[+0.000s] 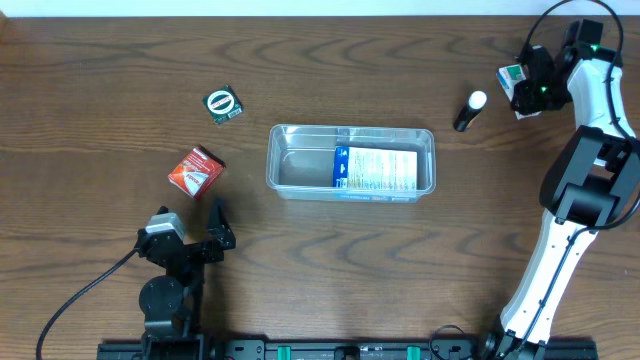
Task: Pack container
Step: 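Grasp the white Panadol box with the right gripper, then carry the white box into the container and release it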
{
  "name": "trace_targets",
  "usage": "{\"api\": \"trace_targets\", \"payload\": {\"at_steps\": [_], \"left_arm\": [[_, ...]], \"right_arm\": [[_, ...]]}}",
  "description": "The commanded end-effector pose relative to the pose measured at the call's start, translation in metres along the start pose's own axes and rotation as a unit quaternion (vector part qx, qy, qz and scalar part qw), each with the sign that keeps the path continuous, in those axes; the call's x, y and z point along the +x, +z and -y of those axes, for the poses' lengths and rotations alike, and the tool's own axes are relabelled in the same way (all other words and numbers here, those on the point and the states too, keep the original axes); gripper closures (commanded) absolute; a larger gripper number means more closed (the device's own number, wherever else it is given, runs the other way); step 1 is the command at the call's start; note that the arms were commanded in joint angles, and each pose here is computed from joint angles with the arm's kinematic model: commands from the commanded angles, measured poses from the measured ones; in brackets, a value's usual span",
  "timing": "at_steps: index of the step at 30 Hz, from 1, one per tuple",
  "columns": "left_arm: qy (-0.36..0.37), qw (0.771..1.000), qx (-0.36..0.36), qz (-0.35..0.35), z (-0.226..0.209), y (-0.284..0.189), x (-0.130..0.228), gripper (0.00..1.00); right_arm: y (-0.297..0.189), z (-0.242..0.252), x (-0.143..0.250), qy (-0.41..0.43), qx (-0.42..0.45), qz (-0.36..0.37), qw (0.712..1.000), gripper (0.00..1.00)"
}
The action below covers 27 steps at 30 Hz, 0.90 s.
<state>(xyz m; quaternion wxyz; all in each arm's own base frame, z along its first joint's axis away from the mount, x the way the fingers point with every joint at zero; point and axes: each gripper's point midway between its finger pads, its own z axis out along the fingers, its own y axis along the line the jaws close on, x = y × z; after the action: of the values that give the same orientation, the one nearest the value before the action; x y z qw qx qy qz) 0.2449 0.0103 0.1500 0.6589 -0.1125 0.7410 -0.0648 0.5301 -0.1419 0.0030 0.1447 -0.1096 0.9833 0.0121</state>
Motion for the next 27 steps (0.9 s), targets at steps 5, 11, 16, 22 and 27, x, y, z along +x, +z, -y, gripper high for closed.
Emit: {"api": "trace_targets", "payload": {"at_steps": [5, 11, 16, 22, 27], "left_arm": [[0.003, 1.0, -0.014, -0.024, -0.007, 0.002, 0.017, 0.02], [0.003, 1.0, -0.014, -0.024, -0.007, 0.002, 0.017, 0.02], [0.003, 1.0, -0.014, -0.024, -0.007, 0.002, 0.017, 0.02], [0.003, 1.0, -0.014, -0.024, -0.007, 0.002, 0.017, 0.02], [0.003, 1.0, -0.014, -0.024, -0.007, 0.002, 0.017, 0.02]], "right_arm": [[-0.012, -0.003, -0.004, 0.046, 0.0, 0.004, 0.999, 0.62], [-0.067, -0.009, -0.025, 0.046, 0.0, 0.051, 0.998, 0.6], [-0.14, -0.038, -0.05, 0.023, -0.025, 0.116, 0.993, 0.62], [-0.221, -0.112, -0.071, -0.045, -0.068, 0.18, 0.98, 0.66], [-0.25, -0.195, -0.059, -0.166, -0.097, 0.161, 0.968, 0.66]]}}
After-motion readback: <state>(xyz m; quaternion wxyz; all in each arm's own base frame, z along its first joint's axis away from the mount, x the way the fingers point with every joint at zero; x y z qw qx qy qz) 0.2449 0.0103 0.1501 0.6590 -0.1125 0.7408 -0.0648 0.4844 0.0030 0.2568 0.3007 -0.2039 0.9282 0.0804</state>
